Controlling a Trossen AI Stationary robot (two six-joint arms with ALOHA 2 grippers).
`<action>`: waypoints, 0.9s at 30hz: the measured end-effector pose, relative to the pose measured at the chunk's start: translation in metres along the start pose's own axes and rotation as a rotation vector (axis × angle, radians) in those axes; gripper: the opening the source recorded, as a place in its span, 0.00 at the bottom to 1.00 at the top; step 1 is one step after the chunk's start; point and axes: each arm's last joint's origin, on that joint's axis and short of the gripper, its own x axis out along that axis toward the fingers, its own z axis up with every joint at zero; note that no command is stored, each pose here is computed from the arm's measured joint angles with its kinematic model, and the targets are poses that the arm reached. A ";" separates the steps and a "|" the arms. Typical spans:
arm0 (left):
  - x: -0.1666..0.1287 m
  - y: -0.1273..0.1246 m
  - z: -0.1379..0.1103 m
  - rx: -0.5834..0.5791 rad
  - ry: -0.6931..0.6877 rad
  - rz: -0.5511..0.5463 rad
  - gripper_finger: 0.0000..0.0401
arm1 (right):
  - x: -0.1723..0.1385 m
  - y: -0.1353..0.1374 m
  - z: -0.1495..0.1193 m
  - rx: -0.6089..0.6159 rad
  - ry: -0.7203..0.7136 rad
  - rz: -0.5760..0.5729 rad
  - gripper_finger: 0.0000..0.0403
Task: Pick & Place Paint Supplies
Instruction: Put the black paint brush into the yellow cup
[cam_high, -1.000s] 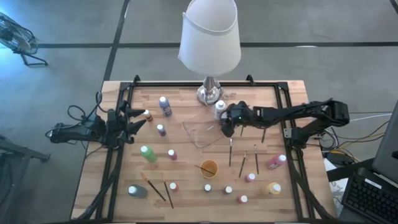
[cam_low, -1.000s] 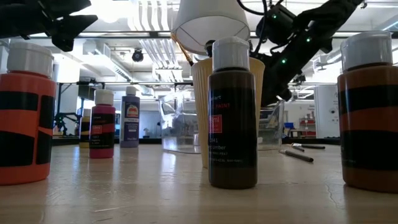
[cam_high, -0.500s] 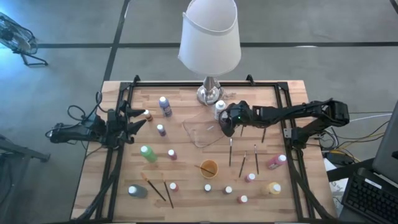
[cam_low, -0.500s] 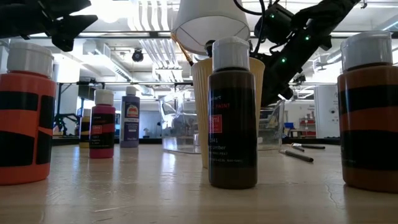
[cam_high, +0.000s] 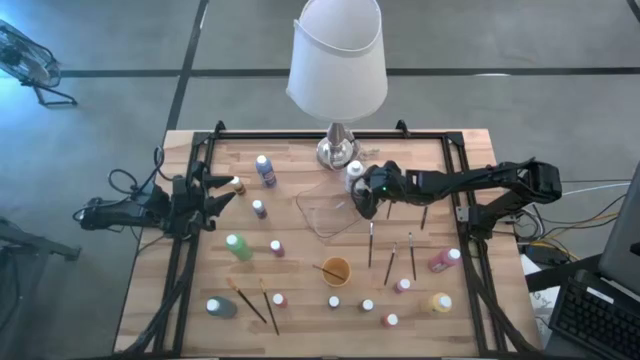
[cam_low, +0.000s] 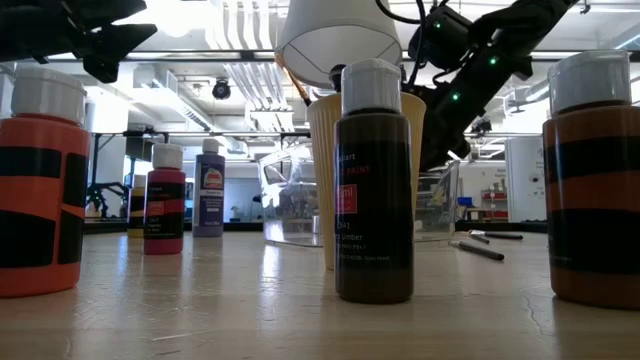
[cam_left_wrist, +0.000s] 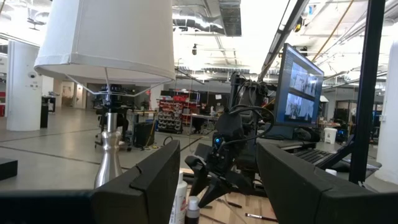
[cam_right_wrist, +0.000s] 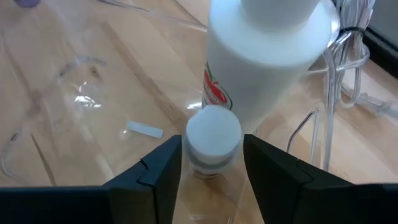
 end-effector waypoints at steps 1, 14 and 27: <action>0.000 0.000 0.000 0.000 0.000 0.000 0.54 | 0.000 0.000 0.002 -0.006 -0.004 0.001 0.42; 0.000 0.000 0.000 0.000 0.000 0.000 0.54 | -0.040 -0.002 0.036 -0.017 0.202 -0.175 0.32; 0.000 0.000 0.000 0.000 -0.001 0.000 0.54 | -0.053 -0.071 0.025 0.163 0.372 -0.456 0.27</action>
